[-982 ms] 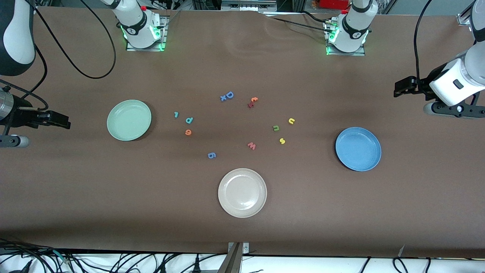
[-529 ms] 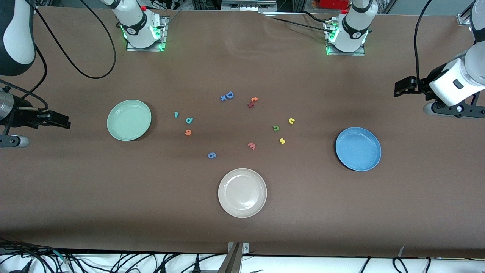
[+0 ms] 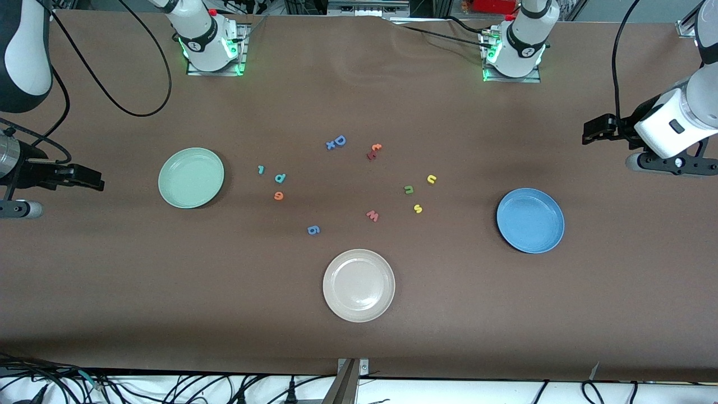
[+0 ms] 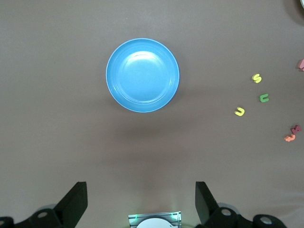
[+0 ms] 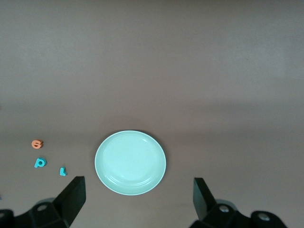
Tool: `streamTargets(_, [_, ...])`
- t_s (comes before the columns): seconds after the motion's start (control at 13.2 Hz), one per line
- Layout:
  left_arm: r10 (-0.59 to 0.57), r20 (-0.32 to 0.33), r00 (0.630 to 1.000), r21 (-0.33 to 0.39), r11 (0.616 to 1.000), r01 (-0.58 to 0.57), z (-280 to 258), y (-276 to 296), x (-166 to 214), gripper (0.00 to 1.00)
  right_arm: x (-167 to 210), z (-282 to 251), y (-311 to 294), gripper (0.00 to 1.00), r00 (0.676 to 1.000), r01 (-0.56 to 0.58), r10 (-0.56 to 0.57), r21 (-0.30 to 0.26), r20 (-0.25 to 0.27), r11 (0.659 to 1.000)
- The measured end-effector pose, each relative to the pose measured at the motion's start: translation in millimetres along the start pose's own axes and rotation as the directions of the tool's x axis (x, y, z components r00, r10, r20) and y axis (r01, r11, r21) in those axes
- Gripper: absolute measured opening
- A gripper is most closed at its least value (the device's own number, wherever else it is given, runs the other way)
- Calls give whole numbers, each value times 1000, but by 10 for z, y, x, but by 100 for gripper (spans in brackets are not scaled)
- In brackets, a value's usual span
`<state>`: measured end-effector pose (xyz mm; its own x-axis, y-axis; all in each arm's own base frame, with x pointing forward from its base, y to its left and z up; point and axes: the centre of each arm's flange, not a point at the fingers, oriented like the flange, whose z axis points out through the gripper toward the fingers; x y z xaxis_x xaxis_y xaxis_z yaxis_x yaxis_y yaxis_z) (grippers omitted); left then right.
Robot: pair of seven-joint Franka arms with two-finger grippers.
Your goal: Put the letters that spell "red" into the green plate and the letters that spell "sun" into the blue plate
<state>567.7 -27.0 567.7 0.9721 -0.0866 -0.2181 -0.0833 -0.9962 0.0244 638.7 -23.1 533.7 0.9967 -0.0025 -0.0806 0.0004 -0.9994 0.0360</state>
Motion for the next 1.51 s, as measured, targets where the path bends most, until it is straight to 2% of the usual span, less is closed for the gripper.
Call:
streamTargets(0.53, [0, 2, 1000, 0, 1000, 0, 9, 0, 6, 100, 4, -20, -58, 100, 1000, 8, -8, 0, -5, 1000])
streamTargets(0.68, [0, 2, 1000, 0, 1000, 0, 9, -1, 6, 100, 10, -16, -180, 100, 1000, -20, 20, 0, -4, 1000])
streamTargets(0.98, [0, 2, 1000, 0, 1000, 0, 11, -1, 8, 100, 94, 170, -910, 100, 993, -116, 116, -7, -1, 993])
streamTargets(1.13, [0, 2, 1000, 0, 1000, 0, 12, -1, 9, 100, 156, 362, -1313, 100, 985, -171, 171, 7, 3, 985])
streamTargets(1.51, [-1, 3, 1000, 0, 1000, 1, 16, -4, 12, 100, 232, 1212, -2354, 100, 946, -324, 324, 8, -6, 946])
